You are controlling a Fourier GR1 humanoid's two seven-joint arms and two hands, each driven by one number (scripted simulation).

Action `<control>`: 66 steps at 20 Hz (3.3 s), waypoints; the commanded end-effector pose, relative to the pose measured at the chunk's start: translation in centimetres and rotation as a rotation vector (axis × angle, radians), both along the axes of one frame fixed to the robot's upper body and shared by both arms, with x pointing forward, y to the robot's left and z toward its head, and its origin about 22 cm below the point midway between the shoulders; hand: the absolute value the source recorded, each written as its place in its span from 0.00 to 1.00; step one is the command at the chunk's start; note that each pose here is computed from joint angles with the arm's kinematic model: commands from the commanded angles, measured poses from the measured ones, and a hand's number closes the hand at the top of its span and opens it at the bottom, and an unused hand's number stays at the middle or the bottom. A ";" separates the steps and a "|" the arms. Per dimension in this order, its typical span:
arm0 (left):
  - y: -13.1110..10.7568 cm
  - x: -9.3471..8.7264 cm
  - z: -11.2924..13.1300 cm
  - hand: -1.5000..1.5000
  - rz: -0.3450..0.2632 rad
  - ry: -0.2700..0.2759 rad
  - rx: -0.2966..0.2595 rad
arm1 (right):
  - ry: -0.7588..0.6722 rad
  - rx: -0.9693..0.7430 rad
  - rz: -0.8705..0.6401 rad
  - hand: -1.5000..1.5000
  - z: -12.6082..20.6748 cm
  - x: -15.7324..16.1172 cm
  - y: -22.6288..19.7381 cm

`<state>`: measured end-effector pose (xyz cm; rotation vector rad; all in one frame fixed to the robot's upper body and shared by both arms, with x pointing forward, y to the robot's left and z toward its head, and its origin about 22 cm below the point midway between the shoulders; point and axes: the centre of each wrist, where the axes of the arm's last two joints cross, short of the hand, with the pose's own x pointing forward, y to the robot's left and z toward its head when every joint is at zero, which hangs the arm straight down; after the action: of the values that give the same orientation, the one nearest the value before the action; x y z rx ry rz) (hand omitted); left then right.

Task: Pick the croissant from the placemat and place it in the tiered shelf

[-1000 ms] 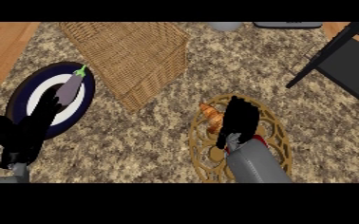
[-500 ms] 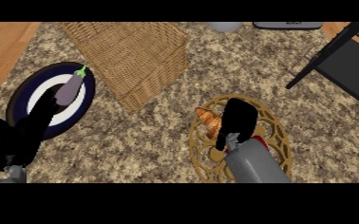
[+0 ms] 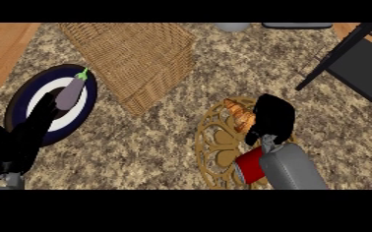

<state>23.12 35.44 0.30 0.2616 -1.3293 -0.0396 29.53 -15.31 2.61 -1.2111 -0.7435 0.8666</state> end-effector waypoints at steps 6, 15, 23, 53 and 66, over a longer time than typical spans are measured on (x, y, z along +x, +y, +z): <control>-0.6 -0.9 -0.6 0.50 0.007 0.006 0.005 | -0.225 0.095 -0.047 1.00 5.8 0.0 -9.3; 0.1 -0.2 0.2 0.50 0.006 0.000 0.000 | -0.452 0.303 -0.119 1.00 16.5 -4.6 -8.8; -1.4 -0.2 -0.9 0.50 0.010 0.011 -0.006 | -0.657 0.351 -0.180 1.00 21.5 -10.6 -9.4; 0.3 0.7 1.3 0.50 -0.015 0.008 -0.005 | -0.659 -0.009 -0.366 1.00 31.7 -2.2 -18.5; -0.6 -0.3 -1.7 0.50 -0.007 0.021 -0.009 | -0.672 0.082 -0.421 1.00 28.1 -0.6 -27.4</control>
<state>23.32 35.23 -0.40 0.2493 -1.3298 -0.0460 29.65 -40.09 31.63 -1.5480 -1.0005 0.0895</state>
